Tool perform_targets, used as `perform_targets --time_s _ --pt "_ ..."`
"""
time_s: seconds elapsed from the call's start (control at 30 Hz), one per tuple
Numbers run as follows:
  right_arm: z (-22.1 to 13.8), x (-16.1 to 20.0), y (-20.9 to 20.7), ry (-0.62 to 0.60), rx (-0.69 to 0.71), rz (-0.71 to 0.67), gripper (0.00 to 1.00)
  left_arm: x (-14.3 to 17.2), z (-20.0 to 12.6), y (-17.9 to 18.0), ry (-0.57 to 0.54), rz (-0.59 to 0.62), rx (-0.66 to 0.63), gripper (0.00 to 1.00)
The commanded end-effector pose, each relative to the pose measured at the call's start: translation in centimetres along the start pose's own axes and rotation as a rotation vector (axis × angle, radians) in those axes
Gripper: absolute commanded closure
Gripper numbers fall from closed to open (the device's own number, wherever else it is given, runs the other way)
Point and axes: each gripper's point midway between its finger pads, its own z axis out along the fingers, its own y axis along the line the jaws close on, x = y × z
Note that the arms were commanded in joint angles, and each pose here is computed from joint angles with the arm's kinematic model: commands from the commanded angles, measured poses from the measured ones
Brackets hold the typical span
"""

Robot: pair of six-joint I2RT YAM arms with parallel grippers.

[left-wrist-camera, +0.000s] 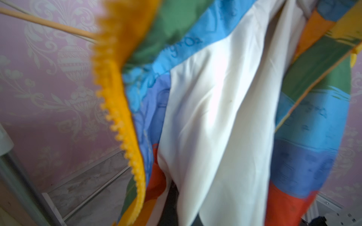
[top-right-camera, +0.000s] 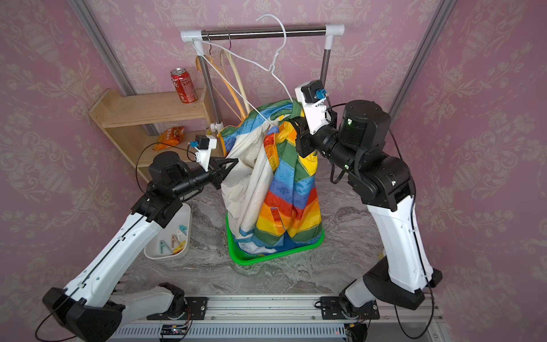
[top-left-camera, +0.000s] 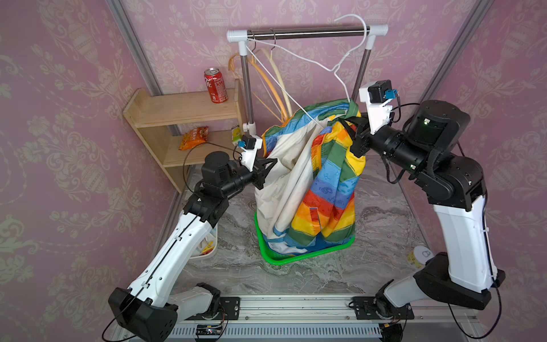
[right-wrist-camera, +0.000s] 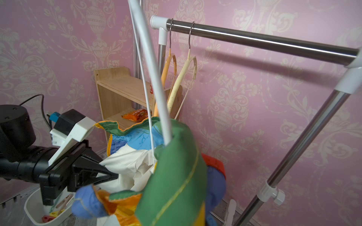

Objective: Remove the clothespins securing jackets to the hanger
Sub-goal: Remove the jacket from the hanger.

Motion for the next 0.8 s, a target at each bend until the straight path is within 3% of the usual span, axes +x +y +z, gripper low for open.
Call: perform_targets --time_s 0.0,0.13,0.3,0.43,0.6,0.77 --pt "0.4 0.6 3.1 0.010 -0.244 0.132 1.00 2.9 -1.1 -0.2 0.047 -0.083 -0.077 1.00" --pt "-0.1 4.4 5.0 0.087 -0.318 0.199 1.00 9.1 -1.7 -1.4 0.143 -0.199 -0.114 1.00" --pt "-3.4 6.7 4.4 0.051 -0.223 0.229 1.00 18.3 -1.6 -1.4 0.369 -0.260 -0.179 1.00" --pt "-3.3 9.6 4.3 0.114 -0.197 0.263 1.00 22.5 0.2 -1.2 0.440 -0.269 -0.177 1.00" --pt "-0.4 15.0 5.2 0.254 -0.216 0.332 1.00 26.8 1.6 -2.1 0.577 -0.145 -0.175 1.00" --pt "0.3 20.6 6.8 0.402 -0.204 0.365 1.00 32.3 0.4 -3.5 0.791 -0.011 -0.154 1.00"
